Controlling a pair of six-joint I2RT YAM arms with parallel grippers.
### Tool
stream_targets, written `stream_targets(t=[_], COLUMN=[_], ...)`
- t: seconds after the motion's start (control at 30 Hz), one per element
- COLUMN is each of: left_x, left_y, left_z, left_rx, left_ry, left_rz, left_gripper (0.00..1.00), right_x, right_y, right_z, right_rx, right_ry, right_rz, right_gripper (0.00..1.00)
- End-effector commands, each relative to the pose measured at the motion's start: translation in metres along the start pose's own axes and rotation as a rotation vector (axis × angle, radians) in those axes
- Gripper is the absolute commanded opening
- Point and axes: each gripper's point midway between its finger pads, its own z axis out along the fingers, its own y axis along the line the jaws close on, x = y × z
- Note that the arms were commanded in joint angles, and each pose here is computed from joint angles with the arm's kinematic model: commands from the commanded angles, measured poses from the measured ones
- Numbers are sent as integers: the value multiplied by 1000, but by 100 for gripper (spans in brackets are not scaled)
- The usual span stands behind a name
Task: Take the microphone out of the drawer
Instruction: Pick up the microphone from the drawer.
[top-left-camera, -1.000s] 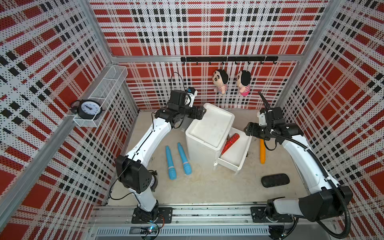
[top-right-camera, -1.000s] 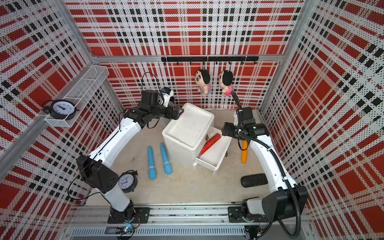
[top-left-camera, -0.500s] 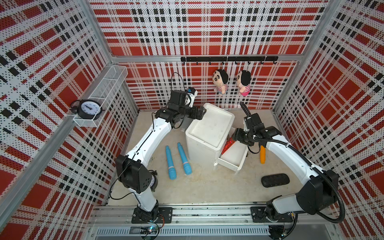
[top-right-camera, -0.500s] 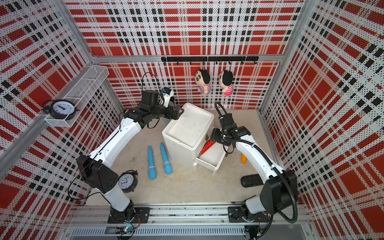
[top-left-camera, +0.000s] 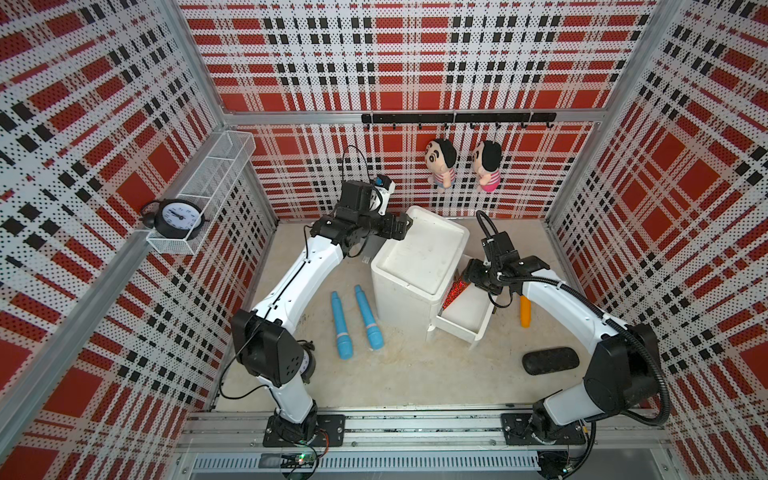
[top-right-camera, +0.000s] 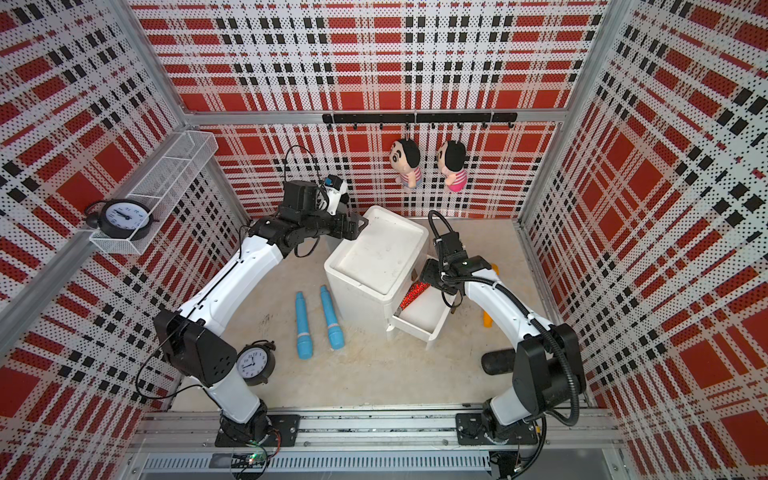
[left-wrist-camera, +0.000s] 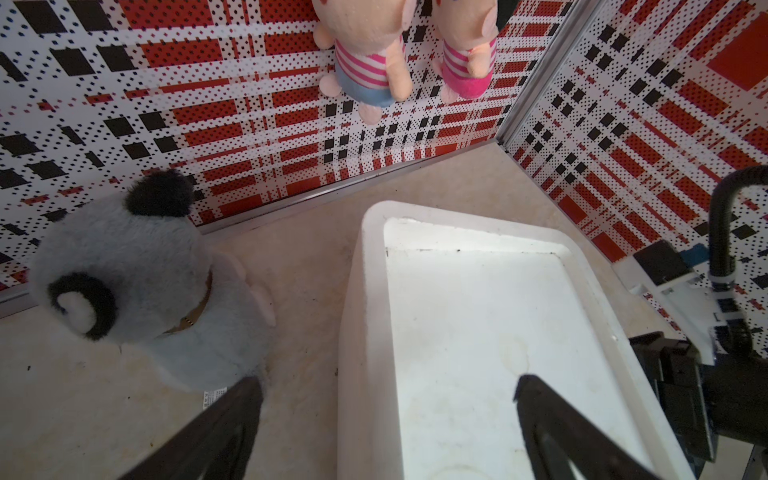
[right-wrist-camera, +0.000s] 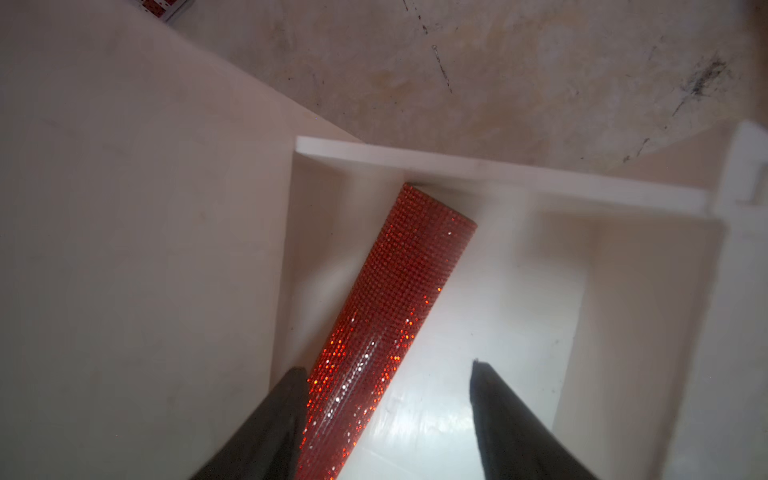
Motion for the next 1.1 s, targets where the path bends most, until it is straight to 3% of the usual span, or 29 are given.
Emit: stream_targets(t=[0.0, 0.87, 1.07], left_x=[-2, -4, -5], left_y=[-4, -2, -1], left_z=[0, -5, -5], left_rx=[10, 11, 11], left_ry=[-16, -25, -27], left_rz=[9, 5, 5], left_gripper=[98, 98, 98], right_x=[-5, 18, 22], right_y=[3, 4, 2], right_z=[10, 38, 39], right_rx=[-12, 48, 40], right_ry=[-23, -3, -14], right_rz=[34, 58, 85], right_gripper=[65, 63, 56])
